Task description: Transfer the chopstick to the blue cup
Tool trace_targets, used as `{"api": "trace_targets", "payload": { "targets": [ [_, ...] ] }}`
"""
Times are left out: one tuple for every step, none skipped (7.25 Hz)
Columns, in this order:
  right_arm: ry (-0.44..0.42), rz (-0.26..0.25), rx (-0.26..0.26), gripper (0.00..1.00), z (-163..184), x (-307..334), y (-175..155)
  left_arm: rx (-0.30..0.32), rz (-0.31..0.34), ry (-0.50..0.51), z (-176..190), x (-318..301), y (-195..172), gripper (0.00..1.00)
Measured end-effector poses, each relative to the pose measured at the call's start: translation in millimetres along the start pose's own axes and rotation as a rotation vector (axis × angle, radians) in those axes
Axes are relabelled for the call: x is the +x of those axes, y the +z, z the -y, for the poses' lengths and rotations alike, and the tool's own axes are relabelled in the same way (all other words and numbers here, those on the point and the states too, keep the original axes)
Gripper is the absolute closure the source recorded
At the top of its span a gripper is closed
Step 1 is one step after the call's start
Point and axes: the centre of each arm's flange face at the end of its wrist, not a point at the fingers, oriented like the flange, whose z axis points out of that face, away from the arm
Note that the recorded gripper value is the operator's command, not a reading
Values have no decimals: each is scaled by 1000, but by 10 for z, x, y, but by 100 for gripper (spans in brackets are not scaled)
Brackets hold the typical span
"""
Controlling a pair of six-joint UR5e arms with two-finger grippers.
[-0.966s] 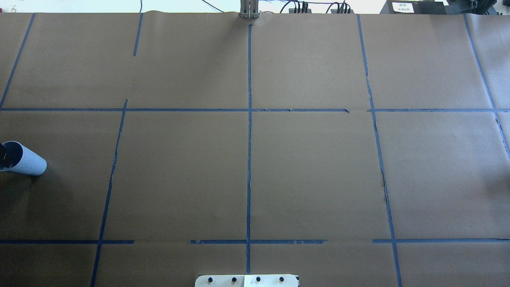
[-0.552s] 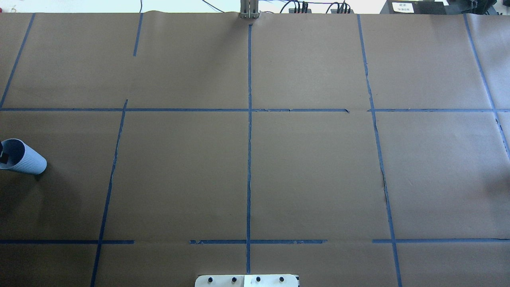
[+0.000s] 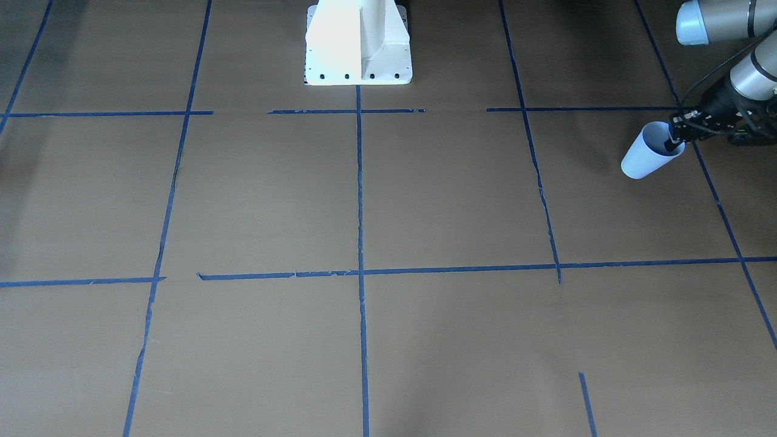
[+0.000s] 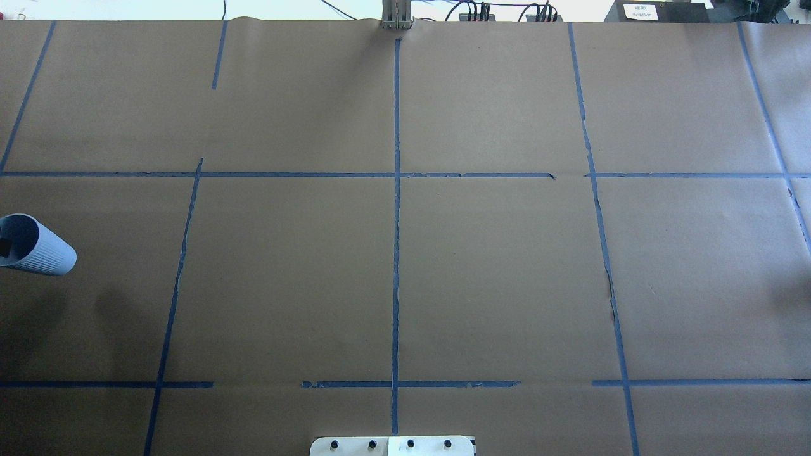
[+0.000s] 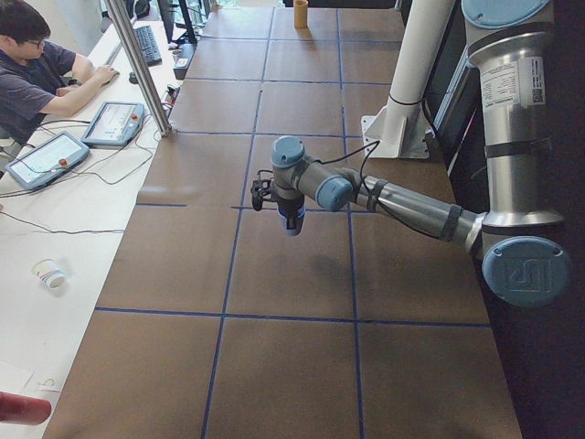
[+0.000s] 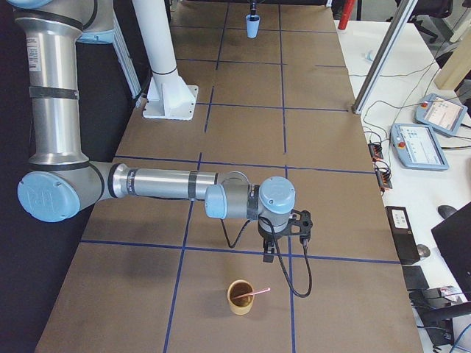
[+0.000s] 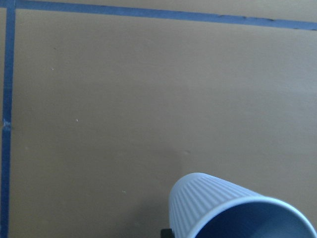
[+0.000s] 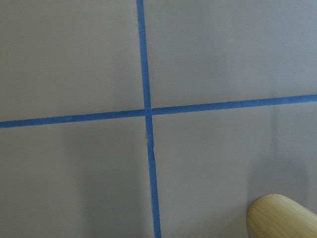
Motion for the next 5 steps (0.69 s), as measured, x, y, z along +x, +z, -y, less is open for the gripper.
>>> {"api": "trace_targets", "payload": {
  "targets": [
    [-2, 1, 2, 0, 6, -9, -8, 13, -38, -68, 82, 646, -200, 100],
    [-5, 1, 3, 0, 11, -19, -17, -6, -79, -113, 48, 1409, -167, 100],
    [-6, 1, 5, 0, 14, -29, -24, -20, -95, -144, -64, 2214, 28, 100],
    [-8, 1, 5, 0, 16, -37, -24, -5, -89, -168, -191, 3000, 290, 100],
    [-9, 0, 5, 0, 17, -40, -23, 8, -76, -184, -300, 3613, 527, 100]
  ]
}}
